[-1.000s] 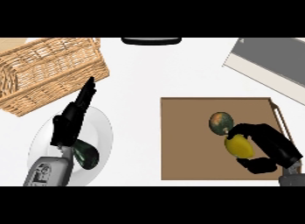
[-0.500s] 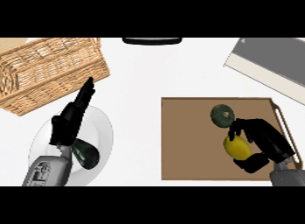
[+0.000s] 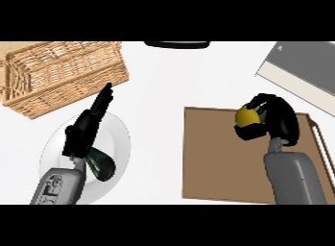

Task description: Pick the lemon from the tray and place it in the tiered shelf

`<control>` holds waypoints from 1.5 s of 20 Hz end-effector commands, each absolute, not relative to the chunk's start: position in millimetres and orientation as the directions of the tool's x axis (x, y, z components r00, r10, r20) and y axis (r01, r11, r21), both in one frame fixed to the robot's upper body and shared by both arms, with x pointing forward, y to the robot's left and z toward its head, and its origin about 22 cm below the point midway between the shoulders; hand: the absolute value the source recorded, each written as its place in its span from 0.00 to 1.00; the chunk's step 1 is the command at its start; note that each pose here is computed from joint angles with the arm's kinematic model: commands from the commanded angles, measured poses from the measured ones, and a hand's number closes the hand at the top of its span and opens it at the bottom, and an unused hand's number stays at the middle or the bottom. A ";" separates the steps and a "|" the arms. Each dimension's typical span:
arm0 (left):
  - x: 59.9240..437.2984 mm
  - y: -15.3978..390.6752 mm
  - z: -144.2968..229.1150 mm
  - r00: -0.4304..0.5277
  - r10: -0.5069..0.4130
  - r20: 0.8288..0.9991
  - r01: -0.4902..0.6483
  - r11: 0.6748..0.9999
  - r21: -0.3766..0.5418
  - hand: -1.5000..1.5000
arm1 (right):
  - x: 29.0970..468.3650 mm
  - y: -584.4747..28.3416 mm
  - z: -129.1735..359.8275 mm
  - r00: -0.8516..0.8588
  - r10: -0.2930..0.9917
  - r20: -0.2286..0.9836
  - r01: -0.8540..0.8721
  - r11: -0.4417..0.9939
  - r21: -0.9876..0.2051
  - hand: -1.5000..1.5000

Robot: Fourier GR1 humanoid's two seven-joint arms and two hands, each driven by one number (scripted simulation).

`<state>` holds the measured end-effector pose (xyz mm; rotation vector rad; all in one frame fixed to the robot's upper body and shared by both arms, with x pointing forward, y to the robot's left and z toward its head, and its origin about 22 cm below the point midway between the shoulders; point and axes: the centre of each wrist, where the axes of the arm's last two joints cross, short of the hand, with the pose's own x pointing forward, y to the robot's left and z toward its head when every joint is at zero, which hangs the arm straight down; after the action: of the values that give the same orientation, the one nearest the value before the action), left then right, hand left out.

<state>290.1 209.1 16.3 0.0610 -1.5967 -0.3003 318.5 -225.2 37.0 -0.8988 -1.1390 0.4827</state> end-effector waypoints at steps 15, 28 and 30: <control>276.2 207.4 18.9 -0.024 -0.224 0.974 0.112 0.968 0.225 0.50 | 389.9 -77.8 210.2 0.459 0.584 0.670 0.652 0.290 -0.700 1.00; 271.5 224.4 4.6 -0.006 -0.237 0.972 0.107 0.966 0.236 0.50 | 411.8 -115.7 285.4 0.512 0.569 0.643 0.746 0.076 -0.661 1.00; 279.1 228.7 18.4 -0.039 -0.233 0.972 0.095 0.967 0.236 0.50 | 416.4 -138.6 291.4 0.516 0.572 0.638 0.752 0.053 -0.657 1.00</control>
<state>279.1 224.6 14.2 0.1071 -1.5769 -0.2678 411.3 -114.6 271.2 -1.6158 -1.2642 -0.0930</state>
